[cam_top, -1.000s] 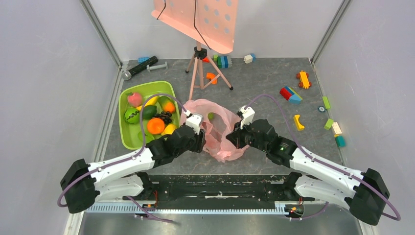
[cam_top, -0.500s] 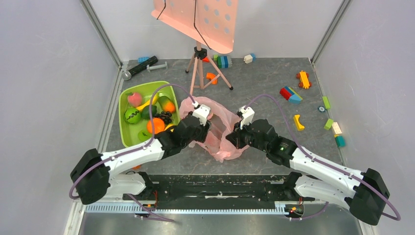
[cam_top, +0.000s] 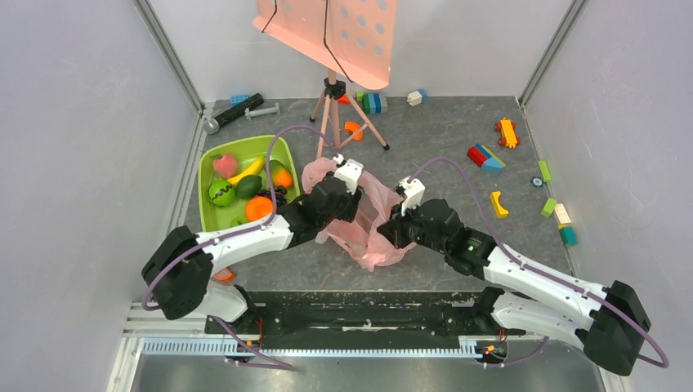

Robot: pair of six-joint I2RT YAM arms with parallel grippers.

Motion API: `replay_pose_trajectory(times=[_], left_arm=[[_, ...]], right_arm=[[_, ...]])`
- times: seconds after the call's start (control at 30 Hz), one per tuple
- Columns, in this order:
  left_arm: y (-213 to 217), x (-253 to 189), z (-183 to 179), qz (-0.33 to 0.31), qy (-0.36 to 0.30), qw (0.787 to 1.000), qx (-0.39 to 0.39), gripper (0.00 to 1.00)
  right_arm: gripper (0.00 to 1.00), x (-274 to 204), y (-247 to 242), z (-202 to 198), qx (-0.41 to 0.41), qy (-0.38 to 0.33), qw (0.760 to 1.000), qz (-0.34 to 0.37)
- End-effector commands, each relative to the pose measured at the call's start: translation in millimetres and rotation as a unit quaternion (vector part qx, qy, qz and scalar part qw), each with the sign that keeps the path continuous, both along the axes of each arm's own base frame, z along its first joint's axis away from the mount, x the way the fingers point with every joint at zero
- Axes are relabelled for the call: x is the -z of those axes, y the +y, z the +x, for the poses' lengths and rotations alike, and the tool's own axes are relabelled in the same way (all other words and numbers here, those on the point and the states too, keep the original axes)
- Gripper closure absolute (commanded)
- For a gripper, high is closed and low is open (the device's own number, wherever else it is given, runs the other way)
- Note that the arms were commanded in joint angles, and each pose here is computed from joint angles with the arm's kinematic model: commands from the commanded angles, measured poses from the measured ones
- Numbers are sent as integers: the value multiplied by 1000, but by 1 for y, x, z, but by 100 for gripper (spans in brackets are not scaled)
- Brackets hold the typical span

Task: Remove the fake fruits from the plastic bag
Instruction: Adjust the plastic bag at the center of the board.

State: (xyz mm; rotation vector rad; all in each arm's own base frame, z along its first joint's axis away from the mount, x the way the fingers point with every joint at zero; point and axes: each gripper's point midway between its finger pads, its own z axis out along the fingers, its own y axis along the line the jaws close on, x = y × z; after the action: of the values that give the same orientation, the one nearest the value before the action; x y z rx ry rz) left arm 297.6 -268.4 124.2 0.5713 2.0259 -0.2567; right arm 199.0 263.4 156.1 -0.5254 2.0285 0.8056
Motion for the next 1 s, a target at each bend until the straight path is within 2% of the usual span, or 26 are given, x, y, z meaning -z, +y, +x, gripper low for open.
replay_pose_trajectory(times=[0.0,0.2,0.33,0.5,0.6,0.67,0.73,0.83,0.97], left_arm=[[-19,-20,21,-33,-25,999,10,37],[-17,-6,39,-42,-3,999,1,37],[-26,-2,38,-60,15,998,21,38],[-34,-17,28,-83,20,995,50,39],[-38,-32,21,-98,19,992,74,39],[-41,-40,18,-105,15,991,86,40],[-44,-42,15,-110,17,989,96,40],[-45,-41,15,-109,20,989,98,41],[-46,-36,13,-108,27,988,103,42]], right_arm=[[95,-5,4,0,-7,-7,1000,11],[95,-5,4,0,-7,-7,1000,9],[95,-2,3,0,-7,-7,1000,5],[95,-4,0,3,4,-12,1000,3],[92,-6,-4,7,20,-18,1000,2],[84,-12,-4,12,27,-25,999,4],[67,-22,-4,16,31,-34,999,3],[49,-40,-5,23,37,-50,998,-4],[35,-68,-7,32,42,-73,996,1]])
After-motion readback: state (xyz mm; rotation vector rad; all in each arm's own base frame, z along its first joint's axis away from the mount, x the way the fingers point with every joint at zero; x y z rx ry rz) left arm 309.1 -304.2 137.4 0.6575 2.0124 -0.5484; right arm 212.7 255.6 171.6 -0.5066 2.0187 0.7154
